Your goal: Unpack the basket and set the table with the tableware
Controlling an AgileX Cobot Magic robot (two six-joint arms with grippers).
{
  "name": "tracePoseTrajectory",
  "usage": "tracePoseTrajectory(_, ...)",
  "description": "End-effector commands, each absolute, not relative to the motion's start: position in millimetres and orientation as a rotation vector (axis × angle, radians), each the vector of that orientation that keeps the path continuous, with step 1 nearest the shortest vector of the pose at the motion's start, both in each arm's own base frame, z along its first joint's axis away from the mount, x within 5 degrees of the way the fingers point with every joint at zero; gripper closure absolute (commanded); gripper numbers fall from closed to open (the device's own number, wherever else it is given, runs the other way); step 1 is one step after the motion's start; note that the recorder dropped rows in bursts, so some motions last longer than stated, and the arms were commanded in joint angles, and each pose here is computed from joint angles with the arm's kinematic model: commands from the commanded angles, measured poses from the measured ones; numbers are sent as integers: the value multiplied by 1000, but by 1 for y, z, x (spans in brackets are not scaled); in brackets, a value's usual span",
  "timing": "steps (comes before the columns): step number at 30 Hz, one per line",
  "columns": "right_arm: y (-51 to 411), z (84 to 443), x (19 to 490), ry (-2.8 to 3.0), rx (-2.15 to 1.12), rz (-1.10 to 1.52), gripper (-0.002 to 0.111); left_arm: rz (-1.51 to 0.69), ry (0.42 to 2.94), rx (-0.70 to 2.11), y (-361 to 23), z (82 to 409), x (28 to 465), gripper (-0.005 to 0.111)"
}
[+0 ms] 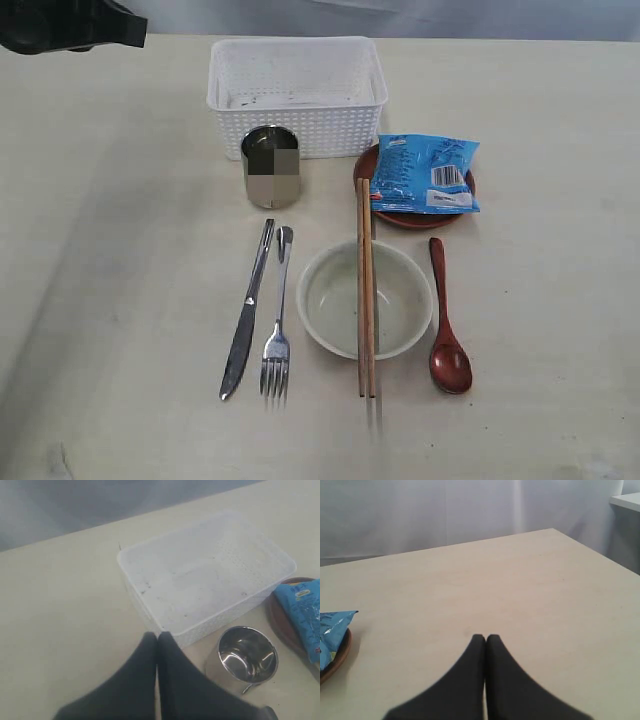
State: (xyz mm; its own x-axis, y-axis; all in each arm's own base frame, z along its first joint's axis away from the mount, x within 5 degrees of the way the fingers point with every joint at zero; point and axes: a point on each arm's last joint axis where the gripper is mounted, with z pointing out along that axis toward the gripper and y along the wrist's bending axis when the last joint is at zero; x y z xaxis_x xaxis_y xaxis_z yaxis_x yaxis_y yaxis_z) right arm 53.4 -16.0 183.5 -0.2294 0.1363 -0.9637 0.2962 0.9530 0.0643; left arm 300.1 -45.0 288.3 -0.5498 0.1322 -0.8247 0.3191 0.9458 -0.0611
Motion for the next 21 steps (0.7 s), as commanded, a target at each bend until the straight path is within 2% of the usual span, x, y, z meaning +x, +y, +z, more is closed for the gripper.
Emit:
tracePoseTrajectory(1,-17,182,53,1810,329,-160,109,-243,2148,330,-46,289,298,107)
tracePoseTrajectory(19,-17,182,53,1811,325,-163,109,-243,2148,330,-46,289,298,107)
tracePoseTrajectory(21,-17,182,53,1811,325,-163,109,-151,2121,461,-44,289,298,107)
